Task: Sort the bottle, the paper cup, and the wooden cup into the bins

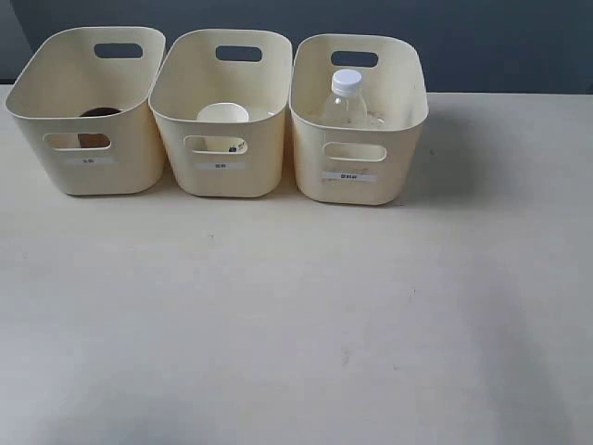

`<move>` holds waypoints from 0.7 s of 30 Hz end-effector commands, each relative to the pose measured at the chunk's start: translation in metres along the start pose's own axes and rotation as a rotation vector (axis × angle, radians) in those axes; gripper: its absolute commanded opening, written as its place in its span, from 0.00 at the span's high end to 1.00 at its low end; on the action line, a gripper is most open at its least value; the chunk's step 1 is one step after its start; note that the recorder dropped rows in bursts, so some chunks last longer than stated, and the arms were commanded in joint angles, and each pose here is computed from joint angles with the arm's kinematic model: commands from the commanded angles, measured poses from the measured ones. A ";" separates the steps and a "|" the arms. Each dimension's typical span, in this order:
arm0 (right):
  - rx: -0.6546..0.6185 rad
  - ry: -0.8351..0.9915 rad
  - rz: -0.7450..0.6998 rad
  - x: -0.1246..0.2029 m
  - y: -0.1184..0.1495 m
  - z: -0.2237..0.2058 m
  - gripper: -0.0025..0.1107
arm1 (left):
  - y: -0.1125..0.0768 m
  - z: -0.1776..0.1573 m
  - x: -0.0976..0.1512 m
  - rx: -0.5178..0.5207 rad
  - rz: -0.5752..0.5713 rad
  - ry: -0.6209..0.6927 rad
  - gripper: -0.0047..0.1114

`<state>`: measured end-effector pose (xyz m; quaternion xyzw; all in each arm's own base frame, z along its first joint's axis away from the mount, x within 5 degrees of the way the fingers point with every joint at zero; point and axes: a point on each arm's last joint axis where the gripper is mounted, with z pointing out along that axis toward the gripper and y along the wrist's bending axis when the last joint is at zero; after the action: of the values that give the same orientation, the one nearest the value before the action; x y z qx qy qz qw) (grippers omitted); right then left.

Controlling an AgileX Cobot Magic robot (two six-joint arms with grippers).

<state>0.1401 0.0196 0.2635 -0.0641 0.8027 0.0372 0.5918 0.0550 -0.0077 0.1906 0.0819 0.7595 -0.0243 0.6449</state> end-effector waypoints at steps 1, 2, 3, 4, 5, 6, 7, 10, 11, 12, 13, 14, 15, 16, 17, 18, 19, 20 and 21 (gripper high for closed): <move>0.085 -0.148 0.022 0.019 -0.008 -0.031 0.98 | 0.000 0.000 -0.001 0.004 0.002 -0.017 0.96; 0.095 -0.158 0.024 0.024 -0.009 -0.036 0.98 | 0.000 0.000 -0.001 0.004 0.002 -0.017 0.96; 0.107 -0.176 0.025 0.029 -0.009 -0.041 0.98 | 0.000 0.000 -0.001 0.004 0.002 -0.017 0.96; 0.121 -0.191 0.028 0.034 -0.009 -0.047 0.98 | 0.000 0.000 -0.001 0.004 0.002 -0.017 0.96; 0.137 -0.198 0.031 0.038 -0.010 -0.051 0.98 | 0.000 0.000 -0.001 0.004 0.002 -0.017 0.96; 0.152 -0.206 0.033 0.042 -0.010 -0.055 0.98 | 0.000 0.000 -0.001 0.004 0.002 -0.017 0.96; 0.163 -0.215 0.031 0.046 -0.010 -0.059 0.98 | 0.000 0.000 -0.001 0.004 0.002 -0.017 0.96; 0.166 -0.236 0.016 0.052 -0.008 -0.066 0.98 | 0.000 0.000 -0.001 0.004 0.002 -0.017 0.96; 0.165 -0.242 0.014 0.052 -0.008 -0.068 0.98 | 0.000 0.000 -0.001 0.004 0.002 -0.017 0.96; 0.163 -0.244 0.014 0.053 -0.007 -0.070 0.98 | 0.000 0.000 -0.001 0.004 0.002 -0.017 0.96; 0.161 -0.250 0.015 0.054 -0.007 -0.071 0.98 | 0.000 0.000 -0.001 0.004 0.002 -0.017 0.96; 0.160 -0.249 0.013 0.054 -0.006 -0.072 0.98 | 0.000 0.000 -0.001 0.004 0.002 -0.017 0.96; 0.160 -0.253 0.010 0.054 -0.006 -0.073 0.98 | 0.000 0.000 -0.001 0.004 0.002 -0.017 0.96; 0.158 -0.248 0.010 0.055 -0.006 -0.073 0.98 | 0.000 0.000 -0.001 0.004 0.002 -0.017 0.96; 0.156 -0.246 0.010 0.056 -0.006 -0.073 0.98 | 0.000 0.000 -0.001 0.004 0.002 -0.017 0.96; 0.154 -0.243 0.011 0.056 -0.005 -0.074 0.98 | 0.000 0.000 -0.001 0.004 0.002 -0.017 0.96; 0.153 -0.245 0.013 0.056 -0.005 -0.074 0.98 | 0.000 0.000 -0.001 0.004 0.002 -0.017 0.96; 0.152 -0.248 0.016 0.056 -0.005 -0.075 0.98 | 0.000 0.000 -0.001 0.004 0.002 -0.017 0.96; 0.153 -0.257 0.013 0.057 -0.005 -0.075 0.98 | 0.000 0.000 -0.001 0.004 0.002 -0.017 0.96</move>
<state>0.0547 0.0014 0.2340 -0.0077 0.7226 -0.0078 0.6912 0.0550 -0.0077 0.1906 0.0819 0.7595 -0.0243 0.6449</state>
